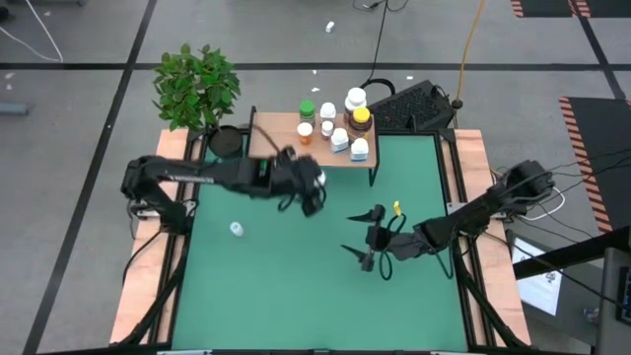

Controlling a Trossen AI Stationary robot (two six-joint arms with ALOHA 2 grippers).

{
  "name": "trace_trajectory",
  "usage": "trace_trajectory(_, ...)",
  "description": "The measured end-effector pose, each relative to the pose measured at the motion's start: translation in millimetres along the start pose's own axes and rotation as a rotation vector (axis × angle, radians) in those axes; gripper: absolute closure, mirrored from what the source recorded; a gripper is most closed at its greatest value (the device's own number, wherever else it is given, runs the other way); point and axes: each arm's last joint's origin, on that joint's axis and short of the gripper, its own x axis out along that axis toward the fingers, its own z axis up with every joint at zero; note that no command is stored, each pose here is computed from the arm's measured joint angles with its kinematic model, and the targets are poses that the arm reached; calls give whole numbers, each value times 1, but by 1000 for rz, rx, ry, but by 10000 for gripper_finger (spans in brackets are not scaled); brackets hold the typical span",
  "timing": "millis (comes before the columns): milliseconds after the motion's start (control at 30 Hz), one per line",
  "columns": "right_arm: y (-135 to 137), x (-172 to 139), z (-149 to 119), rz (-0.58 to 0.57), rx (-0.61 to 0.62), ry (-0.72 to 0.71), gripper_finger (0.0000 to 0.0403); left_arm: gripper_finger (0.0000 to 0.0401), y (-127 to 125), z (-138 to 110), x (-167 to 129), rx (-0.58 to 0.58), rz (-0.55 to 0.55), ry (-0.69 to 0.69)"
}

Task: Pick and place medicine bottles onto shelf by color
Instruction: Put the green pill bottle on the shelf

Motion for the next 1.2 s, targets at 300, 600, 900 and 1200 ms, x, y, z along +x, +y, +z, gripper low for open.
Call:
trace_trajectory(300, -14, -10, -27, -4, 81, -62, 26, 172, 74, 18, 17, -79, -3, 48)
trace_trajectory(600, -20, -12, -32, -10, 94, -91, 26, 152, 120, 15, 25, -142, 29, 107)
trace_trajectory(900, -20, -12, -31, -6, 89, -95, 26, 143, 132, 19, 29, -162, 8, 64)
trace_trajectory(1200, -20, -12, -31, -5, 97, -95, 26, 92, 131, 17, 36, -157, -7, 79)
